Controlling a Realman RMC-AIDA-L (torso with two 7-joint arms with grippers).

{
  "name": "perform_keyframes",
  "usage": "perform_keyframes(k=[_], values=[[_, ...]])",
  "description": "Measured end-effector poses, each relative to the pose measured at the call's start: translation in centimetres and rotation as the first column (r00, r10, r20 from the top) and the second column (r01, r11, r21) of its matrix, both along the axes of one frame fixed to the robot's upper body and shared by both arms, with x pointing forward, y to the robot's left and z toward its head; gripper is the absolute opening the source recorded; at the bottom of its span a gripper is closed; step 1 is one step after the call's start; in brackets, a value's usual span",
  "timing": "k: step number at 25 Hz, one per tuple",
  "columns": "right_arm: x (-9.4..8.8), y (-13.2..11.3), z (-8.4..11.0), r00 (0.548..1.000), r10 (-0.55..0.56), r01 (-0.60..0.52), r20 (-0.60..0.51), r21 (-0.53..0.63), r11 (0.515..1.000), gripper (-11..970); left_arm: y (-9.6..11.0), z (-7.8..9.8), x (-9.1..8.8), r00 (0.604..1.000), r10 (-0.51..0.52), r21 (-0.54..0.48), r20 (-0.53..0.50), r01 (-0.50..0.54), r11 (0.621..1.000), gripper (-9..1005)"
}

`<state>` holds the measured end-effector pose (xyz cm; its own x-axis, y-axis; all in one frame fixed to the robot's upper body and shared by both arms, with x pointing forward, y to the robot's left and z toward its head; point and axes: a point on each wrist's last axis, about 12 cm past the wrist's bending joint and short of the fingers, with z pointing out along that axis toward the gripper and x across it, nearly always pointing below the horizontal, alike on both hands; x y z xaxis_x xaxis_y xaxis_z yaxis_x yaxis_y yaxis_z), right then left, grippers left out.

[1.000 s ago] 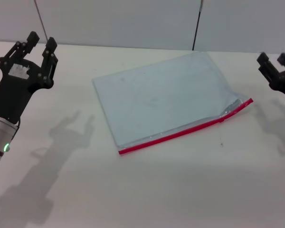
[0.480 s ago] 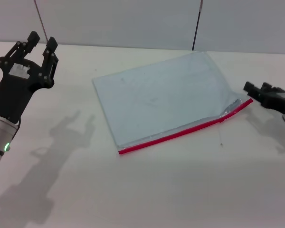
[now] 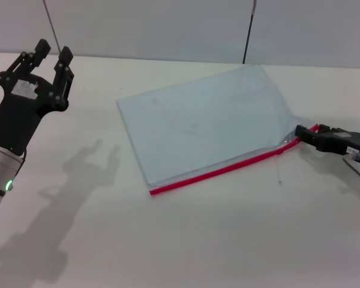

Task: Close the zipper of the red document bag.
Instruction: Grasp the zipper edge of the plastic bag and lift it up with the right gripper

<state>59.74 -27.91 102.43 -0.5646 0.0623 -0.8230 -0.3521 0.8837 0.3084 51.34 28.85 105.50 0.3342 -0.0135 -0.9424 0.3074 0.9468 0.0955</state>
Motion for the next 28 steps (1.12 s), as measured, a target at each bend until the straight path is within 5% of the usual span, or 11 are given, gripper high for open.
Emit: perform_keyframes(k=[17,22,28], values=[[0.8,3.0,0.5,0.993,0.115,-0.115,-0.021,-0.004,0.993,694,-0.1,0.1,0.1,1.0,-0.003,0.0,0.003,0.003,1.0,381],[0.8,3.1,0.5,0.991,0.126,-0.126,-0.043,-0.002,0.992,501,-0.1,0.1,0.1,1.0,-0.001,0.0,0.003,0.001,1.0,380],[0.9,3.5,0.6,0.987,0.152,-0.152,-0.046,-0.009,0.988,406,-0.1,0.1,0.1,1.0,-0.001,-0.001,0.003,0.001,1.0,379]])
